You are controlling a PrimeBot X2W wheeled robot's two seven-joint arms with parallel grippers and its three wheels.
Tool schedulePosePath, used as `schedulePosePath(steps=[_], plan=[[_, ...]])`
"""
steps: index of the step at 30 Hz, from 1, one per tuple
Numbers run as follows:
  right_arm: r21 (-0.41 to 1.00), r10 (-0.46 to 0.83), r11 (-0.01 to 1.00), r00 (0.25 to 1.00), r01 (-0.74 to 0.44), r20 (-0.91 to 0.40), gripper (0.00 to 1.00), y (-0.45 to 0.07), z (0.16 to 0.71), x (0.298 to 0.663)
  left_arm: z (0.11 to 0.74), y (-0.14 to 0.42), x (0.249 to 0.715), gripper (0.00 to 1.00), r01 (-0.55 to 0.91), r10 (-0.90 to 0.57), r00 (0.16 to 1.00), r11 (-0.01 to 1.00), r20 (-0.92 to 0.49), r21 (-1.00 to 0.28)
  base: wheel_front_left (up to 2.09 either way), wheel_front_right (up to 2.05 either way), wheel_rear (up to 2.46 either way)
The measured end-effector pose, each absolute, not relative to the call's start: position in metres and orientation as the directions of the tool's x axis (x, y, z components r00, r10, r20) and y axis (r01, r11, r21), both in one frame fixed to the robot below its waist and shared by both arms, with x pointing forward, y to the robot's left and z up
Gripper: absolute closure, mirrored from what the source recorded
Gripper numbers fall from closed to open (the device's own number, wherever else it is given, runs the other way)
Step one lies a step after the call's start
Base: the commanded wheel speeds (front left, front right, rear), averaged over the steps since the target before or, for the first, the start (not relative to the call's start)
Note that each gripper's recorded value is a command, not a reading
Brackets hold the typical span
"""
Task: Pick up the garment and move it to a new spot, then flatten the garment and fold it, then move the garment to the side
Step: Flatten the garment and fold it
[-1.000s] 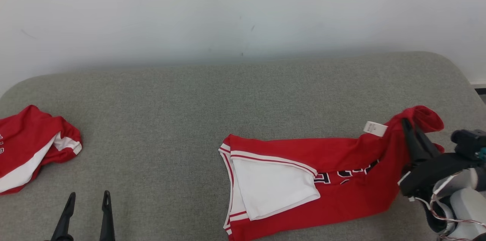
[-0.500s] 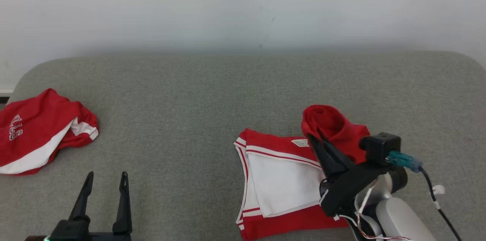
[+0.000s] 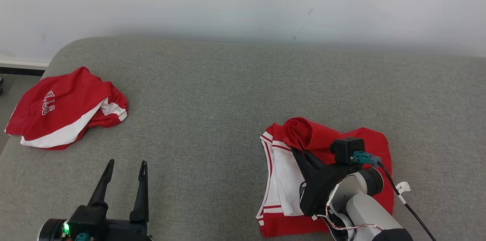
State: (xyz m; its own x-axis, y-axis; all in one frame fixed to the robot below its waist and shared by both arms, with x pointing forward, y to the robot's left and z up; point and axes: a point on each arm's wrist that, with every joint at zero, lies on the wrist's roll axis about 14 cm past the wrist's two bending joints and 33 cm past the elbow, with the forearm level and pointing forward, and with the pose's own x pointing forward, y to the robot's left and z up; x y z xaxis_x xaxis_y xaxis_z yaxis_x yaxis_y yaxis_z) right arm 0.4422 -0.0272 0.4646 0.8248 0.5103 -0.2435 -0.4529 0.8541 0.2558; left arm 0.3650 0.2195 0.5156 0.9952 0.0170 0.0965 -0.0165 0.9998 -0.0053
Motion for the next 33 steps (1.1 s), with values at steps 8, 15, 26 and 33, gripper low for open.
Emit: schedulePosePath(steps=[8, 15, 26, 33], plan=[[0.262, 0.535, 0.842, 0.789, -0.471, -0.303, 1.0, -0.007, 0.438, 0.438, 0.513, 0.225, 0.363, 0.0, -0.033, 0.034, 0.996, 0.999, 0.088, -0.013, 0.0, 0.0, 0.0], [0.282, 0.54, 0.835, 0.805, -0.473, -0.247, 0.0, -0.005, 0.448, 0.433, 0.515, 0.223, 0.364, 0.0, -0.03, 0.031, 0.995, 0.999, 0.097, -0.016, 0.0, 0.0, 0.0], [0.174, 0.481, 0.873, 0.865, -0.456, -0.145, 0.0, -0.07, 0.479, 0.429, 0.516, 0.217, 0.358, 0.0, -0.01, 0.011, 0.995, 1.0, 0.102, -0.015, 0.0, 0.0, 0.0], [0.183, 0.514, 0.856, 0.836, -0.484, -0.193, 0.0, -0.073, 0.471, 0.401, 0.518, 0.216, 0.356, 0.0, -0.008, 0.009, 0.994, 1.0, 0.11, -0.009, 0.0, 0.0, 0.0]])
